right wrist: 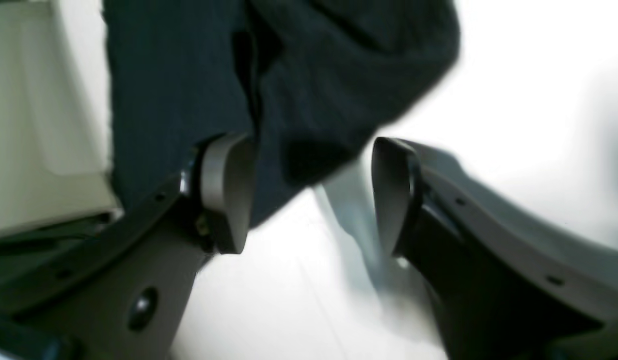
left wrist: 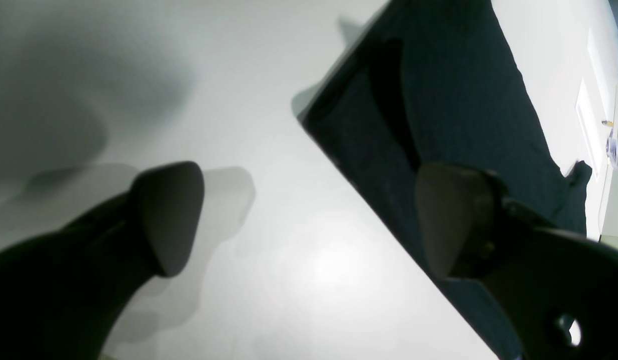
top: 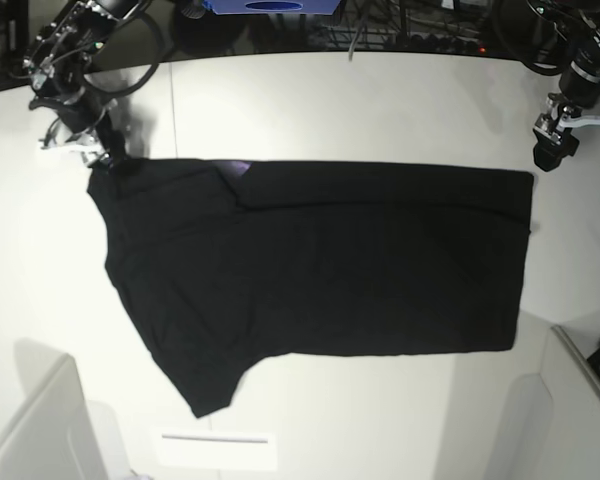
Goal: Fold the T-shirt properly
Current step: 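Lay the collar edge down and open both grippers, lifting away, then reach the right gripper to the shirt's hem corner and grasp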
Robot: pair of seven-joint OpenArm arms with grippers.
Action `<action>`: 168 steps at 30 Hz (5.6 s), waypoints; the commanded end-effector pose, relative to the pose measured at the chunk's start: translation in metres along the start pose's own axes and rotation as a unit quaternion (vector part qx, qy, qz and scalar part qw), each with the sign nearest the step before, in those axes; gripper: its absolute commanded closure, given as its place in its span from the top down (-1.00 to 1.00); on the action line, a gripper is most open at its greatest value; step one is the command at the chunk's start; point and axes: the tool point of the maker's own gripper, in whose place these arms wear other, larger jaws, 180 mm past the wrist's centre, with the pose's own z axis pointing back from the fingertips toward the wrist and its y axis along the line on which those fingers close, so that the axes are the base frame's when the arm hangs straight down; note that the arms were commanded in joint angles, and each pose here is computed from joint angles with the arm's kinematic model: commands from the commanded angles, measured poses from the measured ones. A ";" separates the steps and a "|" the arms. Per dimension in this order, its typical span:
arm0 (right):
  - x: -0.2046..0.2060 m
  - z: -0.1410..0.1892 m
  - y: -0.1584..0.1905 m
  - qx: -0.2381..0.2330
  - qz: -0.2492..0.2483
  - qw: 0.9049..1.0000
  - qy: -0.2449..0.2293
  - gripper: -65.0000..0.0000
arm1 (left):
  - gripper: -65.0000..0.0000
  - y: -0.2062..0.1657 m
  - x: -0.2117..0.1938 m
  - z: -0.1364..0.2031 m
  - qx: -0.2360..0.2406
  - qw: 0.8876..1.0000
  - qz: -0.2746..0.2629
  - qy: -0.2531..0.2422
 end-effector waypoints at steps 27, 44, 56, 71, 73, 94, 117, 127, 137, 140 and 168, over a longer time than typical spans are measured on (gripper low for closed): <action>0.013 -0.011 0.000 -0.005 -0.011 1.000 -0.021 -0.25 | 0.83 -0.028 -0.003 -0.077 -0.041 0.997 0.056 0.031; 0.016 -0.024 -0.010 -0.007 -0.031 0.999 -0.008 -0.59 | -0.39 -0.024 -0.020 -0.097 -0.039 0.995 0.076 0.052; 0.019 0.017 -0.017 -0.035 0.023 0.999 -0.027 -1.00 | -1.00 -0.002 -0.020 -0.054 0.012 0.999 -0.010 0.042; -0.030 0.052 -0.055 -0.088 0.012 0.996 0.028 -1.00 | -1.00 0.023 -0.030 -0.017 0.052 0.996 -0.052 0.055; -0.029 0.057 -0.052 -0.089 0.020 0.995 0.027 -1.00 | -1.00 0.023 -0.031 -0.017 0.053 0.996 -0.054 0.056; -0.021 0.076 -0.040 -0.100 0.013 0.995 -0.005 -1.00 | -1.00 0.024 -0.028 -0.017 0.057 0.995 -0.059 0.056; 0.054 0.090 0.001 -0.078 0.084 0.988 -0.099 -0.23 | 0.73 0.022 0.042 0.024 0.081 0.990 -0.113 -0.034; 0.091 0.004 0.099 0.038 0.177 0.982 -0.043 -0.23 | -0.03 -0.011 0.076 0.026 0.058 0.983 -0.156 -0.076; 0.133 -0.081 0.160 0.067 0.235 0.970 -0.011 -0.22 | -1.00 -0.085 0.085 -0.016 -0.022 0.968 -0.247 -0.050; 0.139 -0.106 0.168 0.056 0.265 0.963 -0.015 -0.04 | -1.00 -0.086 0.090 -0.032 -0.005 0.965 -0.256 -0.049; 0.103 -0.189 0.169 -0.020 0.382 0.922 0.056 0.12 | -0.29 -0.053 0.090 -0.051 0.067 0.960 -0.271 -0.027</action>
